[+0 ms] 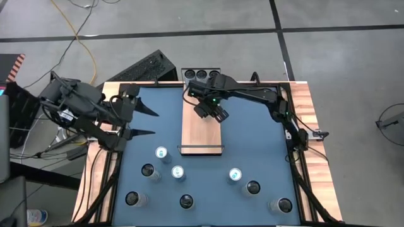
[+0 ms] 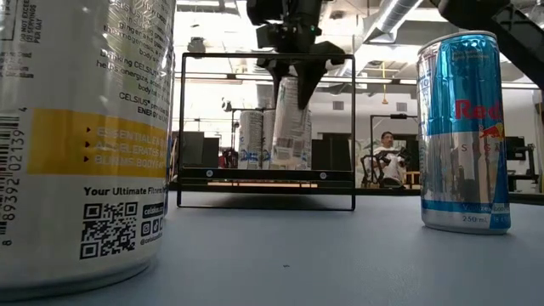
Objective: Place canned beverage on shelf
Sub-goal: Put the right white-pink soda can on the shelf
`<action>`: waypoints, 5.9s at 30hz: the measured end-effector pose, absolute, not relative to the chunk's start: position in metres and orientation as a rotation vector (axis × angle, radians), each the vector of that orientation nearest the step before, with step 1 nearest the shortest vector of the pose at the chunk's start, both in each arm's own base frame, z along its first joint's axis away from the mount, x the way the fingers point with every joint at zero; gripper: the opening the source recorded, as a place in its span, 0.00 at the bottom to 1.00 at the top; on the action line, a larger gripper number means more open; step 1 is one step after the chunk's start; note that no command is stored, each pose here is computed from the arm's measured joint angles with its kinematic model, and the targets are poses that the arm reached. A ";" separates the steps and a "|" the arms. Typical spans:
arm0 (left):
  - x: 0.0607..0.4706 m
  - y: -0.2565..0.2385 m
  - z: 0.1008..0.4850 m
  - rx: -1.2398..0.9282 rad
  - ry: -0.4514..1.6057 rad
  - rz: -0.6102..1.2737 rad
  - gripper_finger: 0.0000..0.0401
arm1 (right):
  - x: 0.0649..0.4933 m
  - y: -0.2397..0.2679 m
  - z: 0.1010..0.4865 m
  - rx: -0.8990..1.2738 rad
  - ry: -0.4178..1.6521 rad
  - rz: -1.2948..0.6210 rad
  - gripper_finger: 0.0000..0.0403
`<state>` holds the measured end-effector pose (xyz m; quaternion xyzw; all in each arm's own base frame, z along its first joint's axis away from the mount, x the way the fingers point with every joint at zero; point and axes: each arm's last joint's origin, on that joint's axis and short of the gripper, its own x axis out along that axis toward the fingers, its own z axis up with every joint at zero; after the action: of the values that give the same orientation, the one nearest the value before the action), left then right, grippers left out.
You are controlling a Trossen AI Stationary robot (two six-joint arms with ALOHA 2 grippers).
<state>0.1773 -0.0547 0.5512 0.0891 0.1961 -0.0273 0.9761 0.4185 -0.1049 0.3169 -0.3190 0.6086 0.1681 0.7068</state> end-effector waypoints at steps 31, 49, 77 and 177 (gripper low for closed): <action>0.197 -0.050 0.545 0.157 0.386 -0.100 0.58 | 0.420 -0.111 0.315 -0.570 1.316 0.338 0.63; 0.197 -0.050 0.545 0.176 0.386 -0.107 0.58 | 0.421 -0.111 0.315 -0.541 1.310 0.305 0.64; 0.199 -0.036 0.544 0.310 0.403 -0.010 0.58 | 0.393 -0.095 0.380 -0.511 1.152 0.061 0.84; 0.404 0.154 0.345 0.457 0.971 -0.260 0.81 | 0.222 0.002 0.513 -0.163 0.799 -0.001 0.84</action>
<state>0.4045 0.1540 0.3449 0.2172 0.4611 -0.1237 0.8514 0.2223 0.0023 0.5125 -0.0794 0.3885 -0.0003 0.9180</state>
